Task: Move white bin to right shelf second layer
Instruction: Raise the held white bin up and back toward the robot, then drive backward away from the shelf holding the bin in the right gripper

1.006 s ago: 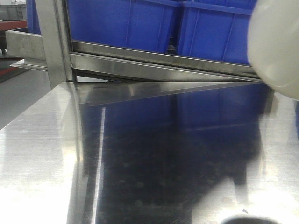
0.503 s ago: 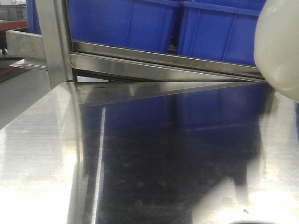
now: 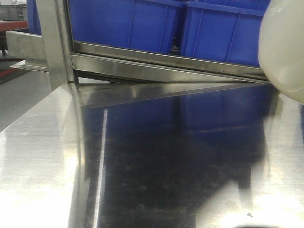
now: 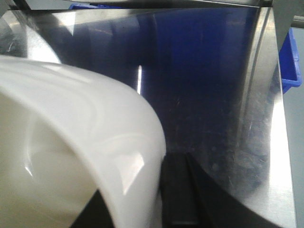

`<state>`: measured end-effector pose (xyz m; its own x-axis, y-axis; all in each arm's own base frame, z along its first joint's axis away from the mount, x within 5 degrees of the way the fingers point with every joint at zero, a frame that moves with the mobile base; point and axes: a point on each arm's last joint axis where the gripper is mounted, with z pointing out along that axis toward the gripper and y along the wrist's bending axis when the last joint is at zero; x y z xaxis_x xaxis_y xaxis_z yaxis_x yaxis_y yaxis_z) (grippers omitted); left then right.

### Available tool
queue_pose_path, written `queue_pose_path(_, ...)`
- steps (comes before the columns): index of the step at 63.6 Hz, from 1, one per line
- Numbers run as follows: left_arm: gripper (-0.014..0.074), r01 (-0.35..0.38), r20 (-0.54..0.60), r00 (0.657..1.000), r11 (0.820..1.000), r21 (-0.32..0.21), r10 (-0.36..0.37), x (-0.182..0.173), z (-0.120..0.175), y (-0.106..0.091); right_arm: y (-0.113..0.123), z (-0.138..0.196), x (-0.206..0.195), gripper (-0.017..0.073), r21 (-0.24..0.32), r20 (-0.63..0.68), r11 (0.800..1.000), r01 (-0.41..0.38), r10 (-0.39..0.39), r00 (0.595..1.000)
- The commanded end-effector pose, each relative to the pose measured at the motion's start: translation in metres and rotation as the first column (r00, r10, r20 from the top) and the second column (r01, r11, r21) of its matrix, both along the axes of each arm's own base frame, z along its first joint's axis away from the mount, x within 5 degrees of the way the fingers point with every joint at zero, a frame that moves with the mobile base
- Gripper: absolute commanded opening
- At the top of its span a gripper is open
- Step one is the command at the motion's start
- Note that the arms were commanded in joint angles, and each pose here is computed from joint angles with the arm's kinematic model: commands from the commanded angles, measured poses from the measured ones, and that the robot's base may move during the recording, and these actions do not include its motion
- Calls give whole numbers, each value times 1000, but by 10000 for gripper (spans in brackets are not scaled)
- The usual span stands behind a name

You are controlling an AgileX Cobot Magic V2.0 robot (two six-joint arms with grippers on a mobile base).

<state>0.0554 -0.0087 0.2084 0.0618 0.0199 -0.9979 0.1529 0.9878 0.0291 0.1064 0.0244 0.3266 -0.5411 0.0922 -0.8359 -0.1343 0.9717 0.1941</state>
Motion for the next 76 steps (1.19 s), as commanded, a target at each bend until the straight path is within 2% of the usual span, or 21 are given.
queue_pose_path(1,85,-1,70,998,1000,-27,3,0,-2,0,-1,17,3,56,29,122,999,14,-18,992)
queue_pose_path(76,85,-1,70,998,1000,-27,3,0,-2,0,-1,17,3,56,29,122,999,14,-18,992)
